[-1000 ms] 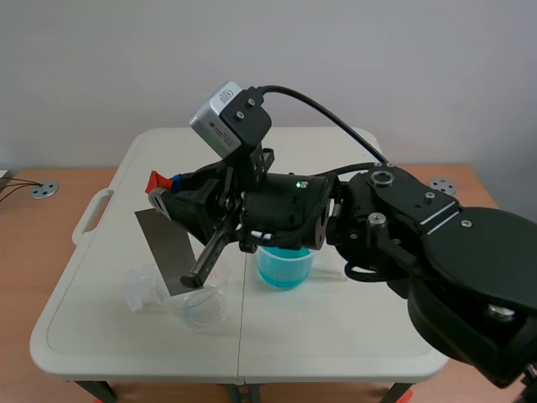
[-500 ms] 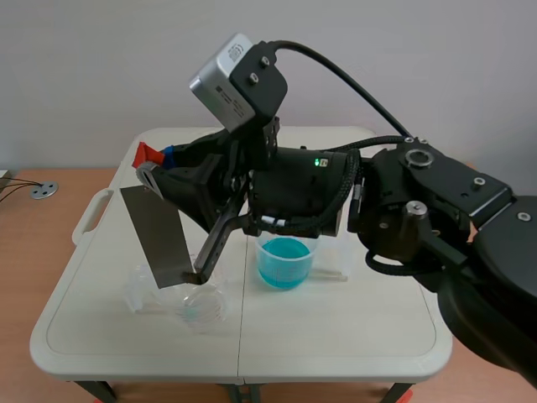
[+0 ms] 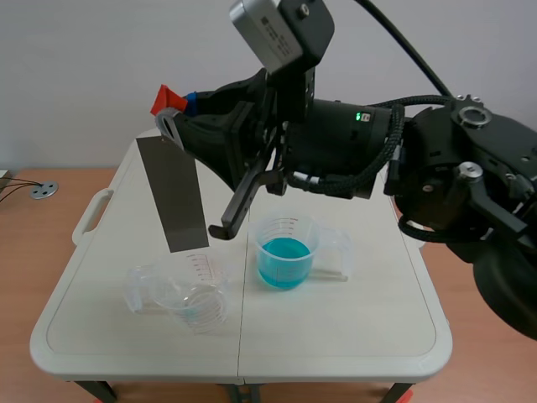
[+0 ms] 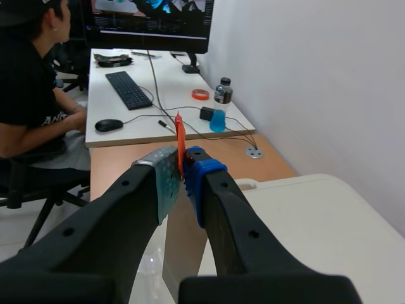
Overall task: Hold the metal plate by the orange handle, dip it into the blue solution, take it out and point at it, then put the plate back in the beaker on the left.
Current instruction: 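Move the plate over the blue solution, then point at the plate with the left hand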
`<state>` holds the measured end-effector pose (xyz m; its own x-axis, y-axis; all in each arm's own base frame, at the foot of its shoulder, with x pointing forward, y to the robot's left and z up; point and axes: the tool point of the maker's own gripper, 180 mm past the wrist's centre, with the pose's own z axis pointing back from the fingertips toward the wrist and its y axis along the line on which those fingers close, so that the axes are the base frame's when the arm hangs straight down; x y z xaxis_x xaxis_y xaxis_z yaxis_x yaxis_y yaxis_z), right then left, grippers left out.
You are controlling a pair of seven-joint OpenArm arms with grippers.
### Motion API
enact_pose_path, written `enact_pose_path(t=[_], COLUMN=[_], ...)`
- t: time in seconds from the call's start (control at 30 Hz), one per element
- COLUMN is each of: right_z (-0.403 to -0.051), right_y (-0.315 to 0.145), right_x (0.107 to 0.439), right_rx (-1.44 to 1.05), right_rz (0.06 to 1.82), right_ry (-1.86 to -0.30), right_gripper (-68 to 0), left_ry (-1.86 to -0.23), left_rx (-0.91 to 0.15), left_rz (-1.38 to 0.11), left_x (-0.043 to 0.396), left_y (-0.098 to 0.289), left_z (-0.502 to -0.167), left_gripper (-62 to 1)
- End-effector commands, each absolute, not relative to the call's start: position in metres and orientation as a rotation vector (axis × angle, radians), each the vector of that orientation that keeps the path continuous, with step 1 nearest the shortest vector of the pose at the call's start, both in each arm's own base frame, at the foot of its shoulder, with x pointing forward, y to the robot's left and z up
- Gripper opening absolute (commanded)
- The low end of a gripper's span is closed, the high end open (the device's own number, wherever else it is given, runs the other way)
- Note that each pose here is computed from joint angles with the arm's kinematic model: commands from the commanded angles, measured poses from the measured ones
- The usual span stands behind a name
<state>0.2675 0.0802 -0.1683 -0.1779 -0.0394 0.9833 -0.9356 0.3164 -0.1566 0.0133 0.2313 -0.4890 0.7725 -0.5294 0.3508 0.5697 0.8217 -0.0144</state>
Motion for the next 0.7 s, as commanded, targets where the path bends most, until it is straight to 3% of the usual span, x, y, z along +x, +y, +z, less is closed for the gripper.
enact_pose_path(t=[0.0, 0.23, 0.37, 0.67], right_z=[-0.148, -0.138, -0.136, -0.130], right_y=[0.073, 0.045, 0.027, -0.004], right_x=[0.271, 0.286, 0.294, 0.306], right_rx=[0.934, 0.874, 0.833, 0.774], right_rz=[1.046, 1.017, 1.002, 0.979], right_ry=[-1.582, -1.614, -1.618, -1.619], right_gripper=[-66.2, -66.2, -66.2, -66.2], left_ry=[-0.358, -0.368, -0.437, -0.752], left_rx=[-0.130, -0.116, -0.075, 0.093], left_rz=[-0.597, -0.593, -0.582, -0.563], left_x=[0.017, 0.021, 0.048, 0.153], left_y=[0.228, 0.231, 0.242, 0.272], left_z=[-0.487, -0.485, -0.473, -0.396], left_gripper=[-59.4, -59.4, -59.4, -59.4])
